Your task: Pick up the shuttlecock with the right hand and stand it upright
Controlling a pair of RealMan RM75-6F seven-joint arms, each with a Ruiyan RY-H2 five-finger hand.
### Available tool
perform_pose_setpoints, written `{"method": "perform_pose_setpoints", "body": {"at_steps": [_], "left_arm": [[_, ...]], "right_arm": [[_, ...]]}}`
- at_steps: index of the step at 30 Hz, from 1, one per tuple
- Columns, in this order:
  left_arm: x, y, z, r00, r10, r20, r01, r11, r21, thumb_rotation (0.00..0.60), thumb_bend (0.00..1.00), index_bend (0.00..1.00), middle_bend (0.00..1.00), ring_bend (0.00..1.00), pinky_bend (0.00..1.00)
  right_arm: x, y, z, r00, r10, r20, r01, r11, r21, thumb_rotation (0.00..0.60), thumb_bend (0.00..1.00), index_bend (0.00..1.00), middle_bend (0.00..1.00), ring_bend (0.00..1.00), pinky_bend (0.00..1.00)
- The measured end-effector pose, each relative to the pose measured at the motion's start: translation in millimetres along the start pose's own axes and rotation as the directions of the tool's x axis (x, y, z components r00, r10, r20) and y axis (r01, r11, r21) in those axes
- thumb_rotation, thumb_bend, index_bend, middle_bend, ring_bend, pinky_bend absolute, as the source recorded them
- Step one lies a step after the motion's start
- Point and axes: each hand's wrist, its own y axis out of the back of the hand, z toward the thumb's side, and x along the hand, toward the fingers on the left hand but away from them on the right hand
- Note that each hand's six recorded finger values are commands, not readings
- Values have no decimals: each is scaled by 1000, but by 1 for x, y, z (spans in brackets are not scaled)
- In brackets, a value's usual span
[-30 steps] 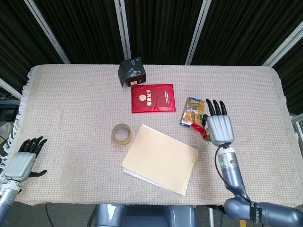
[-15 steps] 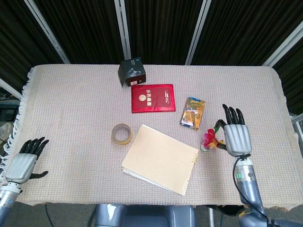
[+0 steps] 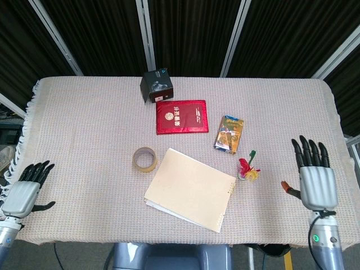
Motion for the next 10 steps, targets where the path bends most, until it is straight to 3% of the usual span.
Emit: {"method": "perform_pose_setpoints", "body": {"at_steps": [4,10], "left_arm": [[-5,8,5,999,40,14,-39,999,-5,600,38,0,0,0,0],[-18,17,19,993,96,72,-95,995,-12,600,38,0,0,0,0]], "right_arm": [[21,-1,-25,1000,-6,30,5,999,34,600,69,17,0,0,0],[45,-20,-69,997,-7,75,3,998,62,600,71,29,0,0,0]]}}
